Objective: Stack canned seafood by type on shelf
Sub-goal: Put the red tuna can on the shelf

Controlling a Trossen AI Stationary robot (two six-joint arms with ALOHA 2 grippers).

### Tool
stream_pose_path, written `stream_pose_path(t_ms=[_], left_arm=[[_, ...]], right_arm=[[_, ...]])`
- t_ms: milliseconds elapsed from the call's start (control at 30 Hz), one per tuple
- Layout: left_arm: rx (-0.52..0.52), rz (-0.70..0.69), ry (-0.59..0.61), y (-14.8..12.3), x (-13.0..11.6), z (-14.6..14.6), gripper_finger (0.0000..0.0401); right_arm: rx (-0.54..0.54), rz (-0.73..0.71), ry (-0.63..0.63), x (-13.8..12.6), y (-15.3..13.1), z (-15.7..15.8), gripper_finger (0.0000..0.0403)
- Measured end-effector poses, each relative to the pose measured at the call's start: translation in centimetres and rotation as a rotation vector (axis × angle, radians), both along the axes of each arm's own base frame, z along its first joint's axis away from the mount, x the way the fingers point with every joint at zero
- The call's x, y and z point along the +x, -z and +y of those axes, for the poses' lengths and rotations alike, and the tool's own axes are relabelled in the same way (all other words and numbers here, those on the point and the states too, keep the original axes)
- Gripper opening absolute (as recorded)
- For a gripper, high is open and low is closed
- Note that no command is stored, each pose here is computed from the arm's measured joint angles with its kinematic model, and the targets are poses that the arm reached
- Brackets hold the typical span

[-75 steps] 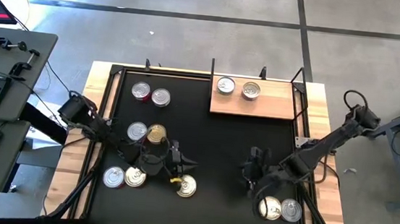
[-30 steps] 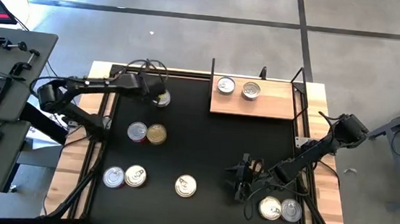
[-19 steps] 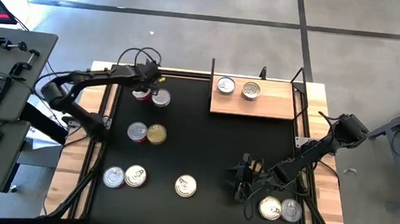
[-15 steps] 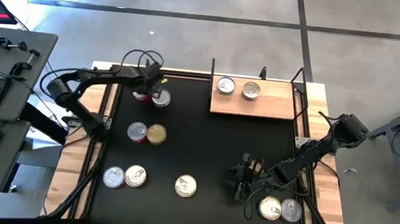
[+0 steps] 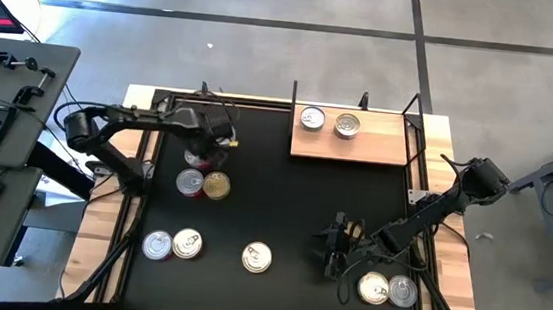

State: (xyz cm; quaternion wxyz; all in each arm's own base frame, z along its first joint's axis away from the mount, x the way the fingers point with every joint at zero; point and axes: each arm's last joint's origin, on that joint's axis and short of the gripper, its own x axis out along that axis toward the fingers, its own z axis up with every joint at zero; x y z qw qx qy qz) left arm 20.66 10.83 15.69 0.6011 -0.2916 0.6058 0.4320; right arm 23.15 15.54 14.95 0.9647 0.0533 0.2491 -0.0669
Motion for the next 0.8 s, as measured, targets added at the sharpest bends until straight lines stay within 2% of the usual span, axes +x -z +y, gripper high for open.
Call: stream_pose_path(t_ms=[67,333,433,600,700,800], left_arm=[[0.024,-0.044,0.062,0.1,1.1,-1.1,0.0055],[0.157,-0.411,0.295,0.7,6.9,-3.4,0.0011],[0.138,-0.520,0.351,1.4,8.6,-3.9,0.0002],[0.072,-0.625,0.443,3.2,10.7,-6.1,0.0001],[0.073,-0.703,0.502,3.9,12.0,-8.2,0.0000],[0.109,-0.831,0.629,4.2,13.4,-10.6,0.0000]], right_arm=[[0.000,0.000,0.000,0.0,0.0,0.0,0.0192],[0.002,-0.003,0.000,0.0,0.0,0.0,0.0192],[0.001,-0.006,-0.002,0.0,-0.1,0.0,0.0192],[0.013,-0.017,0.000,0.1,-0.2,0.1,0.0192],[0.022,-0.033,-0.002,0.2,-0.3,0.1,0.0192],[0.024,-0.037,-0.003,0.2,-0.3,0.2,0.0192]])
